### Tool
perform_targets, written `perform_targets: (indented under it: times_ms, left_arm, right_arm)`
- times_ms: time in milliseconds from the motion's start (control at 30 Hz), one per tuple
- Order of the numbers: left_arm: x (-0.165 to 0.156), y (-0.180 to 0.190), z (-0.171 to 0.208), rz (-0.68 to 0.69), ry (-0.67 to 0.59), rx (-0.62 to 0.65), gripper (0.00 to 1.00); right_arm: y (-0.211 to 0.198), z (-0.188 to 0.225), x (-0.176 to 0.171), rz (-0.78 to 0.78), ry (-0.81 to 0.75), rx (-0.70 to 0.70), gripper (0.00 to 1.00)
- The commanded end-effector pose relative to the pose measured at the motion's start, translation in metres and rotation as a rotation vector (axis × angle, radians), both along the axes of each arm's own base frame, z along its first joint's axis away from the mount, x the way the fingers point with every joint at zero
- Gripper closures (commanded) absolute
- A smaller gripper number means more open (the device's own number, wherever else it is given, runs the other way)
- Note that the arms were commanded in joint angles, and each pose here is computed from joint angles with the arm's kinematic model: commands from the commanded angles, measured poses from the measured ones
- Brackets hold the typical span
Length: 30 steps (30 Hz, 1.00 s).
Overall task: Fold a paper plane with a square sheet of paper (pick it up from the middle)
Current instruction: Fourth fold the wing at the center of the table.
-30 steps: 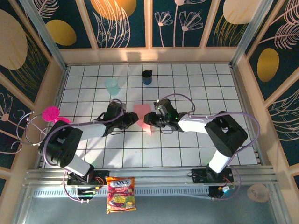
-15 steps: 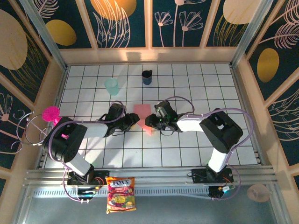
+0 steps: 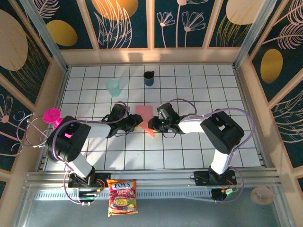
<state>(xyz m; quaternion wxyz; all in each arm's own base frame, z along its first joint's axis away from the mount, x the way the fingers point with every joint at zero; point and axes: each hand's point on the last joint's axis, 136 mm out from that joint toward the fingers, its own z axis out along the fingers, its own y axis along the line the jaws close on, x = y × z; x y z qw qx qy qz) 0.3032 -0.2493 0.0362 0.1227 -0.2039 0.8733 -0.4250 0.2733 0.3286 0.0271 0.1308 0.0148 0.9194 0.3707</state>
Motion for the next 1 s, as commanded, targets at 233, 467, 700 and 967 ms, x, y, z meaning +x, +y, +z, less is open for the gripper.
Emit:
perform_targets:
  times_ms: [233, 467, 700, 967]
  left_arm:
    - [0.008, -0.012, 0.0, -0.083, -0.01, -0.029, 0.62]
    - [0.015, -0.001, -0.01, -0.115, 0.002, 0.024, 0.65]
    - [0.021, 0.005, -0.014, -0.155, -0.002, 0.06, 0.71]
    - [0.022, 0.005, -0.02, -0.19, 0.011, 0.09, 0.76]
  right_arm:
    - [-0.012, -0.019, 0.0, -0.018, 0.024, -0.049, 0.77]
    - [-0.017, -0.029, -0.002, -0.017, 0.038, -0.082, 0.79]
    - [-0.019, -0.03, -0.002, -0.018, 0.034, -0.092, 0.79]
    - [-0.019, -0.028, 0.0, -0.02, 0.026, -0.089, 0.79]
